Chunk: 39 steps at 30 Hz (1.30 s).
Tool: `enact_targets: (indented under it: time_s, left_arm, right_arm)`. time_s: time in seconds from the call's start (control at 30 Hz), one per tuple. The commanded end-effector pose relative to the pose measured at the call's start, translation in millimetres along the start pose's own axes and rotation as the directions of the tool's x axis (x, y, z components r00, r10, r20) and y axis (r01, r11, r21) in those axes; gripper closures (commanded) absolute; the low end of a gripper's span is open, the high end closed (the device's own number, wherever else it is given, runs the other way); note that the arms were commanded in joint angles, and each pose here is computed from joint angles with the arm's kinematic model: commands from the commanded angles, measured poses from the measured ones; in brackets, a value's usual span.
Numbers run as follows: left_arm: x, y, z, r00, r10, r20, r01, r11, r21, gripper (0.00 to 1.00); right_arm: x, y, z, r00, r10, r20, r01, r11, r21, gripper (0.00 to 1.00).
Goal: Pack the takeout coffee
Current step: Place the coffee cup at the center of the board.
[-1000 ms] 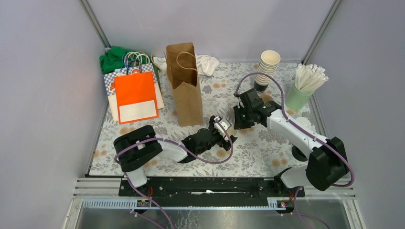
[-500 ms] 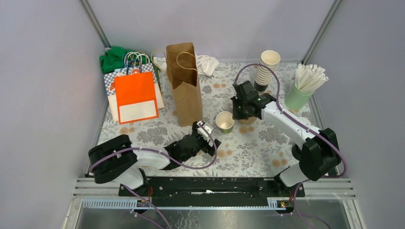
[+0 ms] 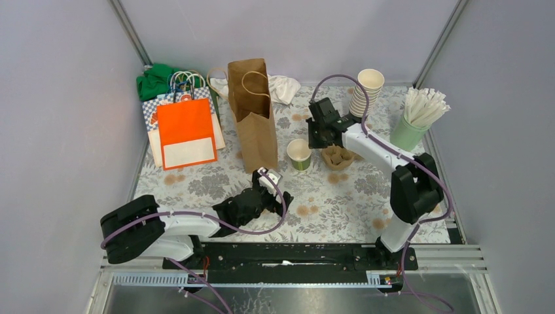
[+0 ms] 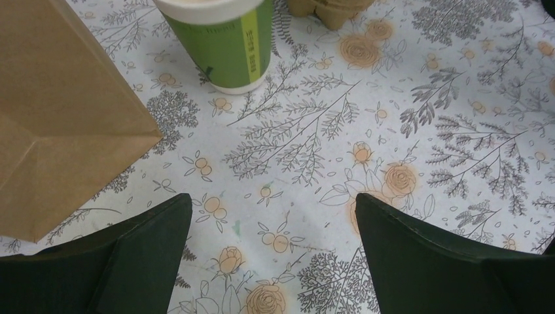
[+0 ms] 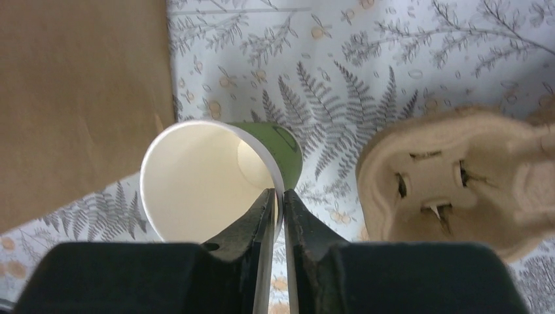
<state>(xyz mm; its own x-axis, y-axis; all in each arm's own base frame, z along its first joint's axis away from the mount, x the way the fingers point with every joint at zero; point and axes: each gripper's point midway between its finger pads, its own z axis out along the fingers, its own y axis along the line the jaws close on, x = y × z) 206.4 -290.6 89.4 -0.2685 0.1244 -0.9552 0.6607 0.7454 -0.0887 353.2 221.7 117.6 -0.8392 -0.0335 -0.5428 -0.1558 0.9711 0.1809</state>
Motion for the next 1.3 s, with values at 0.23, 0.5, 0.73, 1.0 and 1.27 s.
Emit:
enact_targets:
  time_s: [0.23,0.5,0.73,1.0,1.27]
  left_arm:
    - [-14,-2,5,0.999,-0.024,0.042,0.024,1.000,-0.005,0.01]
    - [-20,-29,25,0.999,-0.016,0.042,0.012,0.996,0.092,0.01]
    - [-45,-83,51,0.991,0.003,0.134,-0.033,0.974,0.223,0.01]
    - [-63,-114,57,0.985,-0.053,0.166,-0.007,0.940,0.340,0.01]
    - [-61,-125,47,0.984,-0.093,0.151,0.023,0.913,0.408,0.01]
  right_arm:
    - [-40,11,-5,0.995,0.012,0.102,-0.013,1.000,0.005,0.54]
    - [-36,-36,-53,0.984,0.036,0.176,-0.068,0.982,0.177,0.42]
    - [19,-169,-102,0.887,0.366,0.281,-0.461,0.736,0.497,0.01]
    - [108,-271,-160,0.600,0.631,0.493,-0.777,0.313,0.546,0.00]
    - [164,-305,-181,0.400,0.670,0.626,-0.856,0.028,0.517,0.00]
